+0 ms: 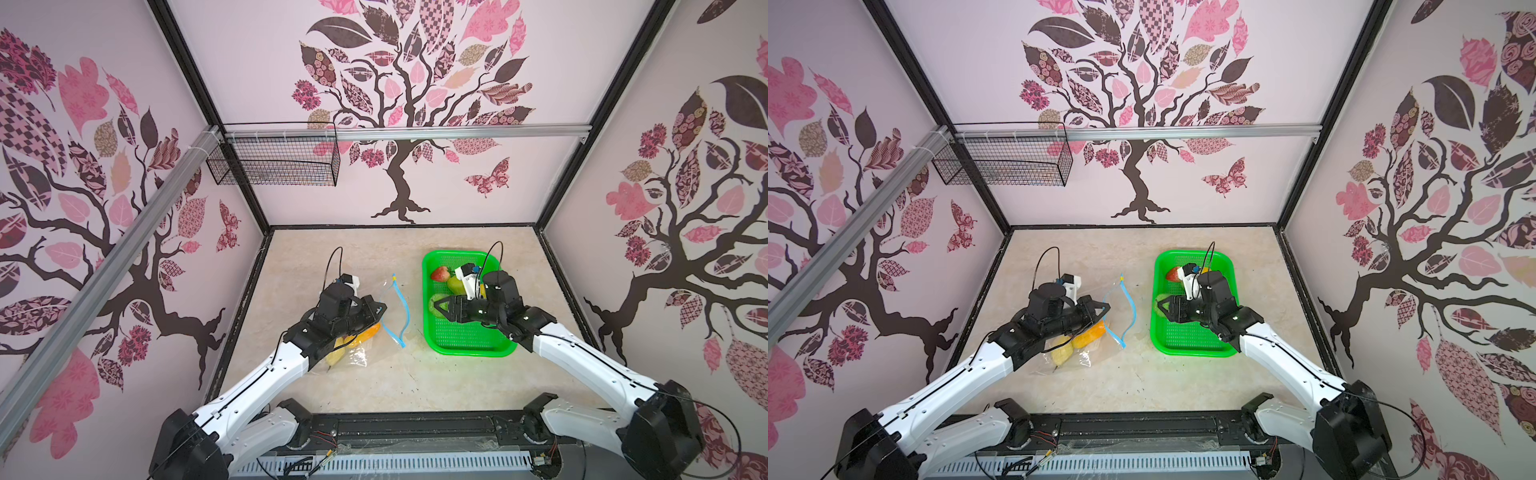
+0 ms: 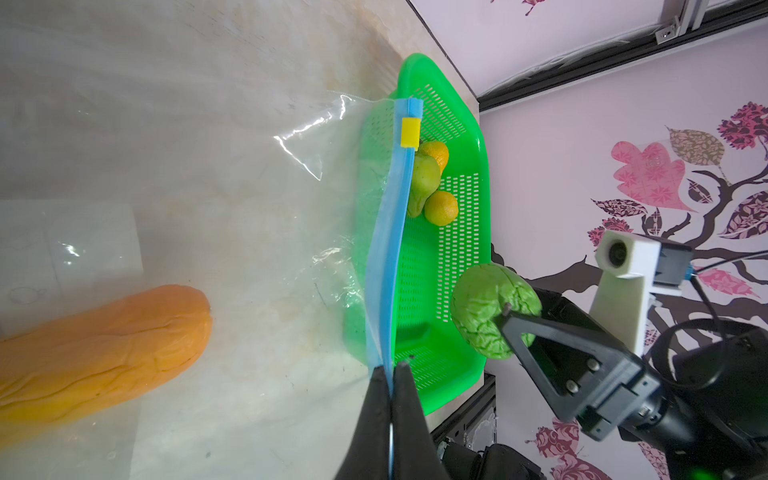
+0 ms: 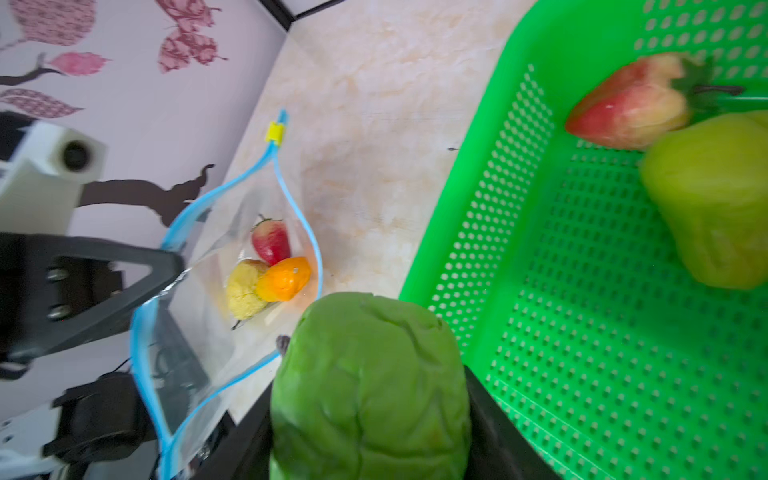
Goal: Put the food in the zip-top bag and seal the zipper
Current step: 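Carry the green cabbage-like fruit into the bag mouth and release it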
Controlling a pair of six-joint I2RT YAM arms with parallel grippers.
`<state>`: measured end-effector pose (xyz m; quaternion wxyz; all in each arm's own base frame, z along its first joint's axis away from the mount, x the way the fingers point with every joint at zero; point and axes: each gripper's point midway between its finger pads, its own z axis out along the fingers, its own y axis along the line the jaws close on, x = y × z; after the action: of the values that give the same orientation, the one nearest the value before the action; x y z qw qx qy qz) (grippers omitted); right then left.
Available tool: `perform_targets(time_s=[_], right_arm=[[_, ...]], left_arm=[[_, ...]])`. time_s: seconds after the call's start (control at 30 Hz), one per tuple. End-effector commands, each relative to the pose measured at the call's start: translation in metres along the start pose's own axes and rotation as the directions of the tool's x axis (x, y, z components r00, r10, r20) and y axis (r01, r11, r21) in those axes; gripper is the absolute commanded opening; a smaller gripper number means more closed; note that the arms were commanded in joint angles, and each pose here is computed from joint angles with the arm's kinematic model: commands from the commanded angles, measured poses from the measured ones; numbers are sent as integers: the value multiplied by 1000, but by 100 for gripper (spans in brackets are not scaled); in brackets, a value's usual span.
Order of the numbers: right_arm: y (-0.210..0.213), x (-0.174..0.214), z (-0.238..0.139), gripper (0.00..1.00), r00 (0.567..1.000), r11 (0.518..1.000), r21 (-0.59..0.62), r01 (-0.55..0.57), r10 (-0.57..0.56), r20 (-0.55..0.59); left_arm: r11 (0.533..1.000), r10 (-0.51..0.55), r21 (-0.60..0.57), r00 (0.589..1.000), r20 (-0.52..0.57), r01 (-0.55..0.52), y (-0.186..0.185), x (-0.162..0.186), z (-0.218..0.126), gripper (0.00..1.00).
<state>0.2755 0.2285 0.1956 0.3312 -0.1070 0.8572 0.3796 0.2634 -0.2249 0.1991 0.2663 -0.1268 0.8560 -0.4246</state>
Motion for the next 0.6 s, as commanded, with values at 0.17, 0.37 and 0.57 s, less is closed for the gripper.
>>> perform_targets(time_s=[0.17,0.37,0.57], right_arm=[[62,5,8,57,993,978,-179,105,-111,-27],[76,8,29,56,994,971,-223,91,-101,-33],[75,20,49,55,992,973,-212,87,-103,-70]], left_arm=[[998,55,30,998,-30,-54,-9,7,2,0],[995,90,56,995,-51,-87,-25,13,4,0],[992,109,72,992,-68,-105,-37,19,7,0]])
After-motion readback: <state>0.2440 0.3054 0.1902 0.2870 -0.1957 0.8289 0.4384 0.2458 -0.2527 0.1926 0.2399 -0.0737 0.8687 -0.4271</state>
